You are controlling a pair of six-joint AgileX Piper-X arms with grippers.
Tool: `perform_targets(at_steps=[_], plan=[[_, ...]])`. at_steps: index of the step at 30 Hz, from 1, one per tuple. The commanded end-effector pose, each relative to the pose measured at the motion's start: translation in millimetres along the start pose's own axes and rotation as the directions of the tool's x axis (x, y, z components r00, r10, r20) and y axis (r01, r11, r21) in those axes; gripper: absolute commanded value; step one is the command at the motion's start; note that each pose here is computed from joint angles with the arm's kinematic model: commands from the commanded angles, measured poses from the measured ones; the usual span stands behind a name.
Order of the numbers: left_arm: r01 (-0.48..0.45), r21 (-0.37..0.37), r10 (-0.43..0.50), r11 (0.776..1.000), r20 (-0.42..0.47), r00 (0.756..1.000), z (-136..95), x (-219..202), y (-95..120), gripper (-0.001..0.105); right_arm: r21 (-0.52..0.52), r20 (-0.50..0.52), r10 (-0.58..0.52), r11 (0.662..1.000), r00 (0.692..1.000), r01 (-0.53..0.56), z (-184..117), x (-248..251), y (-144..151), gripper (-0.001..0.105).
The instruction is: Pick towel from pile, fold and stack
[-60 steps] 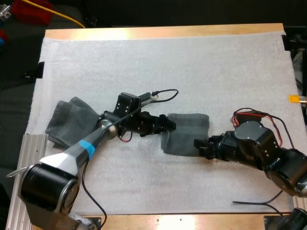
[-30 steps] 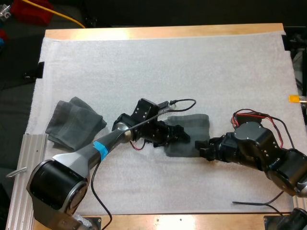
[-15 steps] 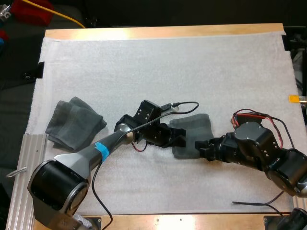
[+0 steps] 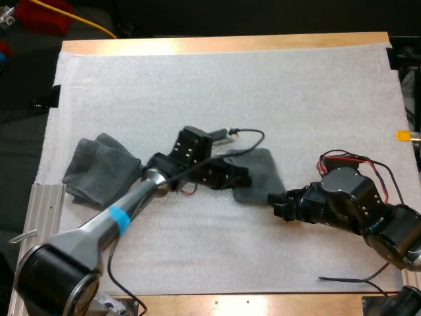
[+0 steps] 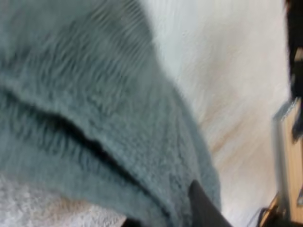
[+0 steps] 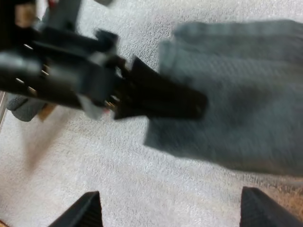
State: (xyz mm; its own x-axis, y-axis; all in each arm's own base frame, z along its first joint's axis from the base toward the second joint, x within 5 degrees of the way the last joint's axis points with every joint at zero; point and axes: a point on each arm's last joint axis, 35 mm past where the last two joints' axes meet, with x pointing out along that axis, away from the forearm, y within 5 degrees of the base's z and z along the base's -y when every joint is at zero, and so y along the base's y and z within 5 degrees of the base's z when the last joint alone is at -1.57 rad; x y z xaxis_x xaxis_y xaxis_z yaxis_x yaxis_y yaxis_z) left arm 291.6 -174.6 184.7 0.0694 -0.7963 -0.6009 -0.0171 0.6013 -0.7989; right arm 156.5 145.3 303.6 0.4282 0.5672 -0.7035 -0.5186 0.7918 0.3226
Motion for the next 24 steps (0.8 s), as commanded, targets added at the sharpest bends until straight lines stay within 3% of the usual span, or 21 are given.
perform_targets(at_steps=[1,9,16,21,24], plan=[[0.033,0.028,-0.034,0.999,0.021,0.999,2.8,-11.1,-7.9,0.000,-0.013,0.002,-0.002,1.000,1.000,0.003,0.1,-2.4,0.3,0.059],[0.102,0.052,-0.109,0.993,0.137,0.985,12.3,-61.3,-16.4,0.000,-0.013,0.002,-0.002,1.000,1.000,0.003,0.1,-2.4,0.3,0.059],[0.123,0.069,-0.137,0.990,0.283,0.949,17.4,-112.0,-17.2,0.000,-0.013,0.002,-0.002,1.000,1.000,0.003,0.1,-2.4,0.3,0.059],[0.098,0.069,-0.116,0.993,0.355,0.928,15.5,-143.1,-9.0,0.000,-0.013,0.002,-0.002,1.000,1.000,0.003,0.1,-2.4,0.3,0.059],[0.041,0.050,-0.058,0.998,0.391,0.919,9.3,-162.0,1.0,0.000,-0.013,0.002,-0.002,1.000,1.000,0.003,0.1,-2.4,0.3,0.059]])
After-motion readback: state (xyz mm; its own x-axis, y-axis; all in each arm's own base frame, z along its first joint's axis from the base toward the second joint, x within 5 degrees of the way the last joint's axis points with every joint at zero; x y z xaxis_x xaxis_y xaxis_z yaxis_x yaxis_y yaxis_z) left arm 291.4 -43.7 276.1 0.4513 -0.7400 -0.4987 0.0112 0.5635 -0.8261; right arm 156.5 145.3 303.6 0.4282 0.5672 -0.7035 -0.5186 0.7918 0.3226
